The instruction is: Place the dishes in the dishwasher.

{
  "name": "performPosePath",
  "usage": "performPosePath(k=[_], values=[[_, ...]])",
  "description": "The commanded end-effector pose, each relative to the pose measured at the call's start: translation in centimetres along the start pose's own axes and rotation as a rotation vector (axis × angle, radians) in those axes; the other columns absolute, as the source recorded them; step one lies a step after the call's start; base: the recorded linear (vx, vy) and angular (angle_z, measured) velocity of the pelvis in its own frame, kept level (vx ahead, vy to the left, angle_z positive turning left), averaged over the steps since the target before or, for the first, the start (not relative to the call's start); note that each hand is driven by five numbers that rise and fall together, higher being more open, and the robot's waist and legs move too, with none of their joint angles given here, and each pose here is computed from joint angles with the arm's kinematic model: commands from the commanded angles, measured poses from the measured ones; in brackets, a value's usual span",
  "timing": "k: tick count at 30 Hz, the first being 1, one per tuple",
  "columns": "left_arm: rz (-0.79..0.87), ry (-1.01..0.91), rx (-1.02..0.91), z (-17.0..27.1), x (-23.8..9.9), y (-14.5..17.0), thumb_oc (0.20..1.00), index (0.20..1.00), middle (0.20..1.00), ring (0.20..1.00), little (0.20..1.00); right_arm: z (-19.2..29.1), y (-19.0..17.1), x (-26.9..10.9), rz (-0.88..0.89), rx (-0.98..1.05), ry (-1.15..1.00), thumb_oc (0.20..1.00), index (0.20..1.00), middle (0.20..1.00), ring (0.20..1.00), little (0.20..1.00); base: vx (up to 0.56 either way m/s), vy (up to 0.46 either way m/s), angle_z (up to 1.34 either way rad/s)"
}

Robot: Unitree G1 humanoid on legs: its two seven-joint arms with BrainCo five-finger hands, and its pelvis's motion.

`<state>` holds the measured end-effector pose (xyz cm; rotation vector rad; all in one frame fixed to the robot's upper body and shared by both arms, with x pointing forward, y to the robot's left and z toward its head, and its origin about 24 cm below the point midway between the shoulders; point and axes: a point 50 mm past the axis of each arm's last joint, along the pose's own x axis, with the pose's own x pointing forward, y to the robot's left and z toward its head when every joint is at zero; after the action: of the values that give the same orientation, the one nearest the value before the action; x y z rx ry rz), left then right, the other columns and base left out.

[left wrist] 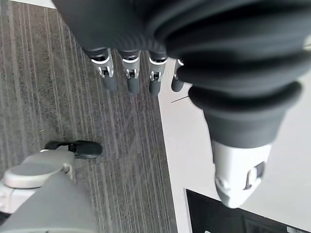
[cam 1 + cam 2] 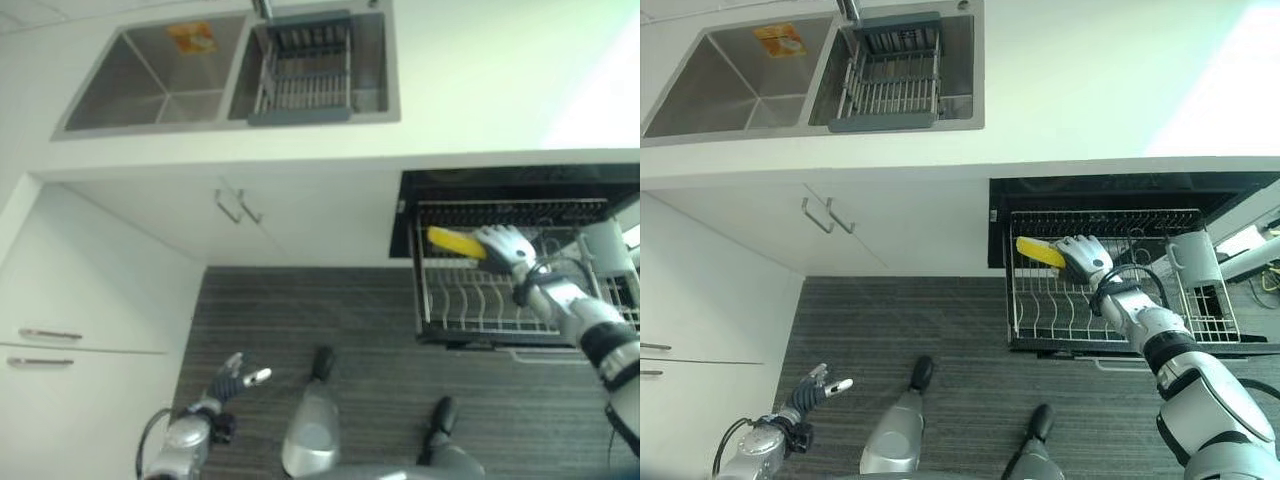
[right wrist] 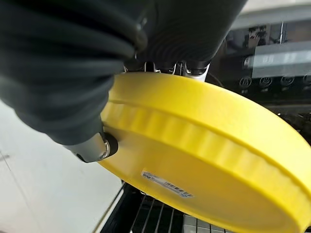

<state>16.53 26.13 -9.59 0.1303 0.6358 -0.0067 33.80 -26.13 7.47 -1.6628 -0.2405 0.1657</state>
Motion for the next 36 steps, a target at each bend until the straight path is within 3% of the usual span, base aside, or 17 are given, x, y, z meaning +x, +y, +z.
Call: performPosePath(k=[1,9,16,28,29,30,36], values=[[0.024,-0.100,0.042,2.7,0.5,1.8,1.000,1.000,1.000,1.000,1.000,-1.1,-5.0,2.1,-0.173,-0.050,0.011,0.200,0.200,0.200,0.200,0.200,-0.04,-0.010,0.08],[0.026,-0.141,0.070,3.9,0.6,2.4,1.000,1.000,1.000,1.000,1.000,-2.8,-5.8,1.7,-0.195,-0.183,0.030,0.200,0.200,0.200,0.200,0.200,-0.01,-0.045,0.03],[0.138,-0.283,0.052,6.5,0.0,4.9,1.000,1.000,1.000,1.000,1.000,-5.1,-6.6,1.4,-0.183,-0.324,0.154,0.200,0.200,0.200,0.200,0.200,-0.08,-0.054,0.05],[0.105,-0.360,0.031,8.3,0.1,4.2,1.000,1.000,1.000,1.000,1.000,-4.7,-3.6,0.8,-0.049,-0.273,0.179,0.200,0.200,0.200,0.200,0.200,-0.03,0.010,0.01],[0.099,-0.361,0.029,8.4,0.3,4.1,1.000,1.000,1.000,1.000,1.000,-4.6,-3.1,0.8,-0.028,-0.260,0.195,0.498,0.498,0.498,0.498,0.498,-0.04,0.024,0.01],[0.094,-0.361,0.031,8.5,0.4,3.8,1.000,1.000,1.000,1.000,1.000,-4.4,-2.8,0.9,-0.016,-0.236,0.217,1.000,1.000,1.000,1.000,1.000,-0.03,0.019,0.01],[0.084,-0.350,0.032,8.2,0.6,3.3,1.000,1.000,1.000,1.000,1.000,-4.3,-1.5,0.7,0.018,-0.075,0.303,1.000,1.000,1.000,1.000,1.000,0.00,0.002,0.02]])
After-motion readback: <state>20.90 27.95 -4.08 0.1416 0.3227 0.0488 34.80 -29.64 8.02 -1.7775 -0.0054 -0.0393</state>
